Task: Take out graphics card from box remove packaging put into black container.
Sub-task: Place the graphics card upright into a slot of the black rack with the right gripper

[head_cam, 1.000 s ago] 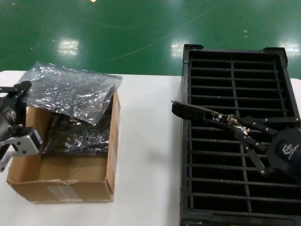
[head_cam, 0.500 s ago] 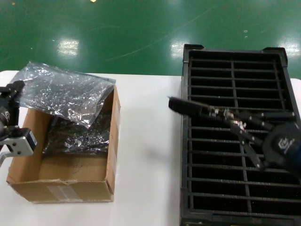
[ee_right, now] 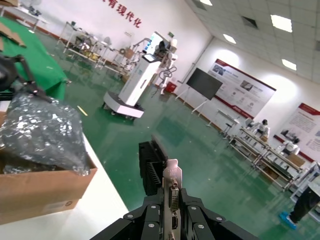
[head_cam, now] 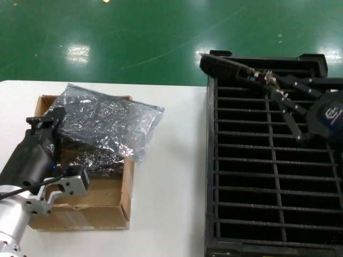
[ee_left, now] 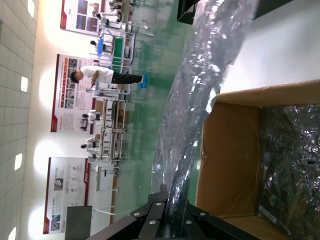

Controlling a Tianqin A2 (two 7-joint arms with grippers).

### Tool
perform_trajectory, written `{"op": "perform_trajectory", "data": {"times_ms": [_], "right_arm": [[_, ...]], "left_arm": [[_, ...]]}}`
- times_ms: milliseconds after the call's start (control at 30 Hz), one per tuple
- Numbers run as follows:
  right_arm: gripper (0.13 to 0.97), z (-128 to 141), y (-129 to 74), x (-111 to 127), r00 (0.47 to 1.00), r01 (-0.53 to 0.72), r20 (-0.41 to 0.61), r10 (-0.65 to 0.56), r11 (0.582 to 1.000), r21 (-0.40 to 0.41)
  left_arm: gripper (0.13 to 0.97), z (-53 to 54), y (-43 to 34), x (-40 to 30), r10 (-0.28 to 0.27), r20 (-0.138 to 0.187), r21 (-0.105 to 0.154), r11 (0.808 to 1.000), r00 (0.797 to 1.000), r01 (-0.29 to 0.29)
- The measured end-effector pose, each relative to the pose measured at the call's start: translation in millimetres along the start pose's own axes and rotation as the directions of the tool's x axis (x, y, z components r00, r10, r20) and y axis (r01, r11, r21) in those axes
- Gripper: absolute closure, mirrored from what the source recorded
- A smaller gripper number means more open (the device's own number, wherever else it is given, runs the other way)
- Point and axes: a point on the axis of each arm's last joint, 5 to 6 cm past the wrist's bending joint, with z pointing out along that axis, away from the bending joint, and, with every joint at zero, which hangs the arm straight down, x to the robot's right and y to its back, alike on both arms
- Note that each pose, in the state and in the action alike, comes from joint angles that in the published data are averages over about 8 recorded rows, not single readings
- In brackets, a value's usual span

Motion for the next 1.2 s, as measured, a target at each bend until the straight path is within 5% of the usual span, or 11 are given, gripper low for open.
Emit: {"op": "perform_trajectory", "data": {"times_ms": [400,900,1200], "right_arm": [[0.908,0.8,-22.0,29.3,0.992,-0.041,0.120,0.048,0.997,-0.059],[0.908,28.1,-48.2,39.2,0.973,0.030,0.230,0.028,0.969,-0.245],[0.908,33.7,-55.1,50.1,0.955,0.054,0.293,0.050,0.940,-0.336]], "left_arm": [[0.958,1.2,-4.2,7.8,-0.012,-0.004,-0.004,1.000,1.000,0.012],[0.958,12.9,15.3,16.0,0.018,0.044,-0.036,0.999,0.999,-0.016],[0.958,13.2,16.1,16.2,0.020,0.047,-0.036,0.999,0.999,-0.019]]}}
